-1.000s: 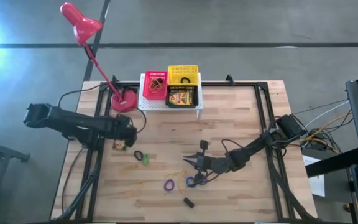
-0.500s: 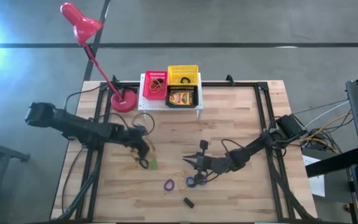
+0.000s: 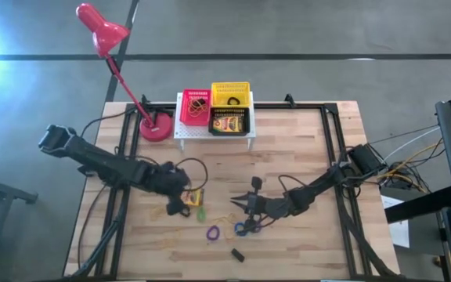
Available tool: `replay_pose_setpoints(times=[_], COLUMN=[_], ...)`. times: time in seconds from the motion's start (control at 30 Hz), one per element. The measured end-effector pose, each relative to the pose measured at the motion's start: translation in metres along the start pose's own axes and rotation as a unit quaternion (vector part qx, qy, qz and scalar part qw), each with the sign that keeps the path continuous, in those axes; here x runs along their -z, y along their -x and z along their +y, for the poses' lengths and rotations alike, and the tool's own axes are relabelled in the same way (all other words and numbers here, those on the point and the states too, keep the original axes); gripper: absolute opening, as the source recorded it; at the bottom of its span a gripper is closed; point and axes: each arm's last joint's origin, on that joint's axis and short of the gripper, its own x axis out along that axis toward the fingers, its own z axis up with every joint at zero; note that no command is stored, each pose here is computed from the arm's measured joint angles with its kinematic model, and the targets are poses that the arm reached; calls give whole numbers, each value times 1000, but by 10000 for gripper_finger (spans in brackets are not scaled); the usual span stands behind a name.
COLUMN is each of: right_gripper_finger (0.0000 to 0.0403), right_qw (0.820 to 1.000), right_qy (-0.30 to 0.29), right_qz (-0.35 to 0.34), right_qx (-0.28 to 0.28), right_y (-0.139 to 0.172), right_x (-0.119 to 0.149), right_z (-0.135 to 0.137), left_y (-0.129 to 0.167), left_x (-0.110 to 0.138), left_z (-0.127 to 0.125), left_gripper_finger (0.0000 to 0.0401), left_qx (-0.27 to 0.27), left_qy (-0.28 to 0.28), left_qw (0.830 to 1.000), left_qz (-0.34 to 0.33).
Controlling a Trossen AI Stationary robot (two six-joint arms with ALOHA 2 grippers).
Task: Pick & Place Office Desk Supplies
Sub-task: Put the crayon box into the black bin on the shelf
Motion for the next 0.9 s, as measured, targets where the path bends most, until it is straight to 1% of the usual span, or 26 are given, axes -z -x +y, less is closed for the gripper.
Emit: replay_pose_setpoints(times=[0.07, 0.1, 0.17, 0.23, 0.33, 0.37, 0.43, 0.47, 0.53, 0.57, 0.63, 0.67, 0.7, 0.73, 0.83, 0.9], right_gripper_finger=[31, 31, 31, 31, 31, 31, 31, 31, 31, 31, 31, 31, 31, 31, 33, 41], right_qw=[1000, 1000, 999, 999, 999, 999, 999, 999, 999, 999, 999, 999, 999, 999, 997, 990], right_qy=[-10, -14, -23, -25, -23, -21, -19, -15, -1, 6, 9, 0, -11, -24, -73, -121], right_qz=[5, 6, 9, 11, 11, 11, 11, 11, 9, 9, 6, 4, 3, 2, 17, 47], right_qx=[-12, -20, -35, -42, -43, -43, -43, -43, -43, -43, -43, -43, -41, -39, -35, -57], right_y=[-1, -2, -4, -4, -4, -4, -4, -4, -4, -4, -3, -3, -3, -3, -5, -10], right_x=[1, 1, 1, 1, 1, 1, 1, 1, 1, 0, -2, -3, -5, -6, -7, -4], right_z=[-1, -2, -3, -4, -4, -4, -3, -3, -4, -4, -4, -4, -5, -6, -13, -22], left_y=[3, 2, -2, -12, -31, -38, -54, -61, -74, -79, -83, -85, -86, -89, -93, -94], left_x=[13, 17, 26, 39, 51, 55, 58, 58, 54, 50, 37, 32, 28, 25, 18, 17], left_z=[9, 12, 15, 19, 19, 19, 17, 14, 12, 12, 12, 12, 11, 10, 5, 1], left_gripper_finger=[4, 3, 3, 3, 3, 3, 3, 3, 3, 3, 3, 3, 3, 3, 3, 3], left_qx=[-55, -71, -86, -82, -47, -26, 36, 75, 144, 169, 206, 217, 222, 225, 210, 187], left_qy=[29, 46, 77, 91, 101, 109, 123, 130, 142, 143, 135, 127, 116, 106, 71, 49], left_qw=[996, 993, 988, 984, 988, 989, 990, 988, 977, 969, 952, 945, 944, 946, 963, 975], left_qz=[64, 80, 101, 127, 106, 97, 55, 18, -63, -106, -184, -208, -214, -206, -154, -108])
